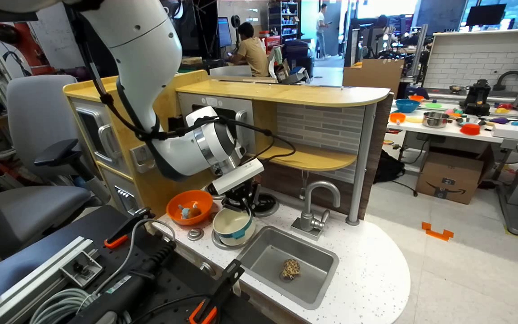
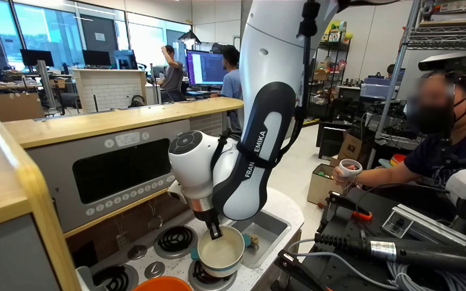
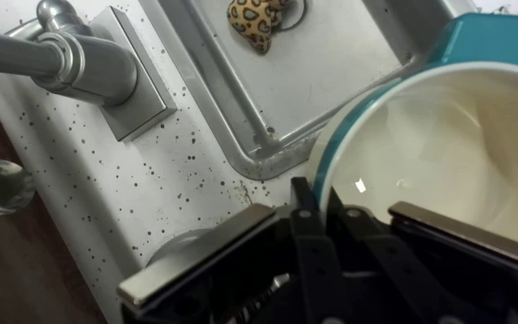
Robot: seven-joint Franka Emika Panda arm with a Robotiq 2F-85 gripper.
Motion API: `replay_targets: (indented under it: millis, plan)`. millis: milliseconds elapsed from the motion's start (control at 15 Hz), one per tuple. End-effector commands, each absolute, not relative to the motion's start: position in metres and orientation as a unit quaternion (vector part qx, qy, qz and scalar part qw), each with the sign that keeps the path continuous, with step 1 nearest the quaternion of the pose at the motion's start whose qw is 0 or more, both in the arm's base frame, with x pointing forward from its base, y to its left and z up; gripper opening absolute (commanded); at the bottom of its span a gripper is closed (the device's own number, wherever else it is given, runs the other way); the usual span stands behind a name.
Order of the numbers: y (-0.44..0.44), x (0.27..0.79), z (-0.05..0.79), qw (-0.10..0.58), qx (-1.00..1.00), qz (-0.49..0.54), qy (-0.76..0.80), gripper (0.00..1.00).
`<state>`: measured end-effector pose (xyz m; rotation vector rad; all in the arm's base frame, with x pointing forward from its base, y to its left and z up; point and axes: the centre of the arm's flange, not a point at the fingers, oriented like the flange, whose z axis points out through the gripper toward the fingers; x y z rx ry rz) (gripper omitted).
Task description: Turn the bowl to the left
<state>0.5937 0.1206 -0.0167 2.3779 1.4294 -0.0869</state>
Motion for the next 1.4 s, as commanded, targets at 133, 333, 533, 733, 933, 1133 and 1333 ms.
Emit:
replay_targets:
  millis: [133, 333, 533, 733, 933, 1133, 1333]
  plan:
    - [0.124, 0.591, -0.038, 0.157, 0.864, -0.021, 0.478, 0.02]
    - [0.123, 0.593, -0.039, 0.155, 0.869, -0.017, 0.469, 0.02]
    - [0.123, 0.595, -0.044, 0.159, 0.872, -0.016, 0.464, 0.02]
    - [0.124, 0.596, -0.048, 0.162, 0.874, -0.018, 0.458, 0.02]
    - [0.125, 0.595, -0.051, 0.161, 0.879, -0.022, 0.448, 0.39]
    - [0.126, 0.587, -0.061, 0.154, 0.886, -0.029, 0.437, 0.6]
    - [0.122, 0.582, -0.055, 0.147, 0.897, -0.029, 0.415, 0.84]
